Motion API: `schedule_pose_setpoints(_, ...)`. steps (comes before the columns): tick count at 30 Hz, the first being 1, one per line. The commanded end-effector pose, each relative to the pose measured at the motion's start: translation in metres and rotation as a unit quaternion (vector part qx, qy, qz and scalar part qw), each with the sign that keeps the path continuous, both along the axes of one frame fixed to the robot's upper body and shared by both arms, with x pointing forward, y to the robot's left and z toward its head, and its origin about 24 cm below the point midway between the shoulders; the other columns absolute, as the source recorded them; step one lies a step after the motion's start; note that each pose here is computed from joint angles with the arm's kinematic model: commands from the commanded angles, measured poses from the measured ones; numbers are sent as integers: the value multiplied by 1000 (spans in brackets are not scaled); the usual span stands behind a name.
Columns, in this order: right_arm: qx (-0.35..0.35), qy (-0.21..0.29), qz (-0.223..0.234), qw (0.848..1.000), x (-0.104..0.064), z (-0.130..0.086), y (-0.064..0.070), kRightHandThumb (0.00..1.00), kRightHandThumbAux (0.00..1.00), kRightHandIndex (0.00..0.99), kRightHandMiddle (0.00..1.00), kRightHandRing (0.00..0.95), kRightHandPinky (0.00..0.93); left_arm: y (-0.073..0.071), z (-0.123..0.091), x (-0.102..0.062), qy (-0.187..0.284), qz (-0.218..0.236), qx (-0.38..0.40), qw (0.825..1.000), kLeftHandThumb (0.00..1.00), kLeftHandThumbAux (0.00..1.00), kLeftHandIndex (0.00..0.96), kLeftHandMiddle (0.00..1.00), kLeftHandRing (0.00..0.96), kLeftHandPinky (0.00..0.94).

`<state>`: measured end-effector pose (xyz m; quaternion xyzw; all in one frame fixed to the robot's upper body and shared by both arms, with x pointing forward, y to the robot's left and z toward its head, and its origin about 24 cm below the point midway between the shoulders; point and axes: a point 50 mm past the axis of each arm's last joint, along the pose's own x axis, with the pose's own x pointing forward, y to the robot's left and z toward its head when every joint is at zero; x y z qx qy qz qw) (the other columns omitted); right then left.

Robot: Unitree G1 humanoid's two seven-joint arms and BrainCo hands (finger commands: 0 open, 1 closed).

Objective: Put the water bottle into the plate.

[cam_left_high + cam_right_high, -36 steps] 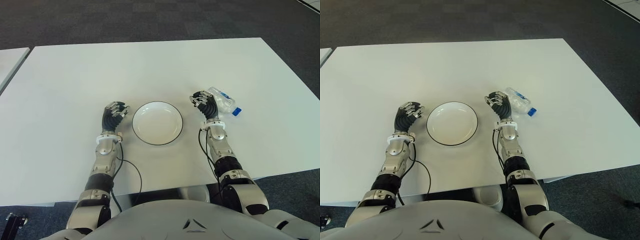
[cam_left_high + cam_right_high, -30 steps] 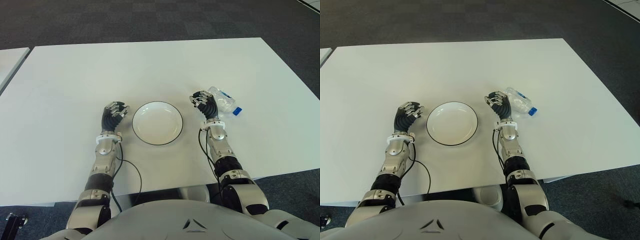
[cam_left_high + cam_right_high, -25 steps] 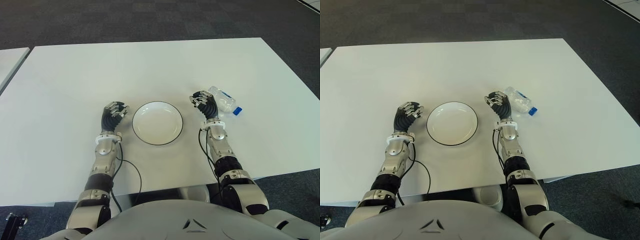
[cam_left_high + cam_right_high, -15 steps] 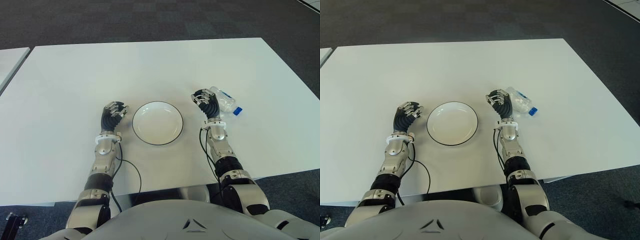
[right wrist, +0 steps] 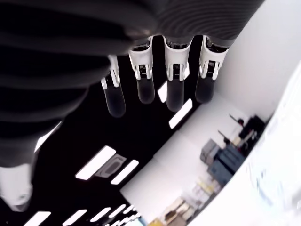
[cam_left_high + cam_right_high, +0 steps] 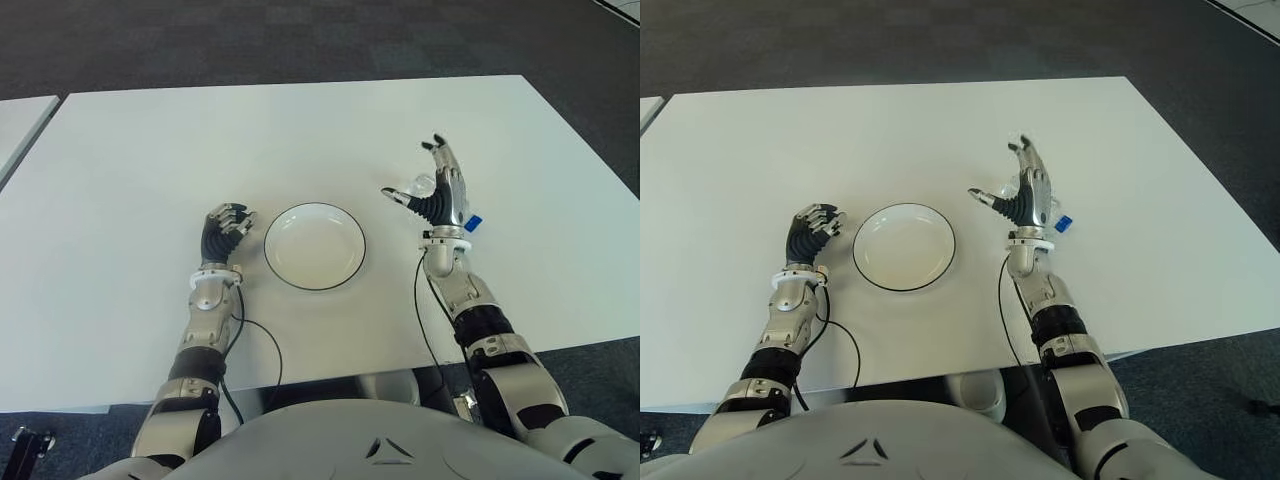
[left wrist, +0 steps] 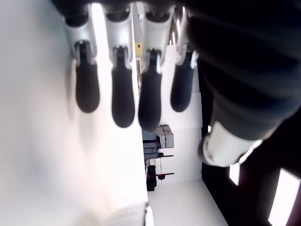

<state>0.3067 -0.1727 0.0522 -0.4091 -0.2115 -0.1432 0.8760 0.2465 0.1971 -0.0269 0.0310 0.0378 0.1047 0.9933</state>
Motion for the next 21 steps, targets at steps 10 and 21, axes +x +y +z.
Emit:
schedule_pose_setpoints(10,-57,25,-67,996,11,22,-3,576,248,0,0,0,0,-2,-6,-3,17,-1,-3,1000,703,719,429,522,515,519)
schedule_pose_setpoints(21,-101,189,-106,971,21,20,-13,595,188,0,0,0,0,-3,-6,-4,11,1,-4,1000,706,718,430,532,528,524)
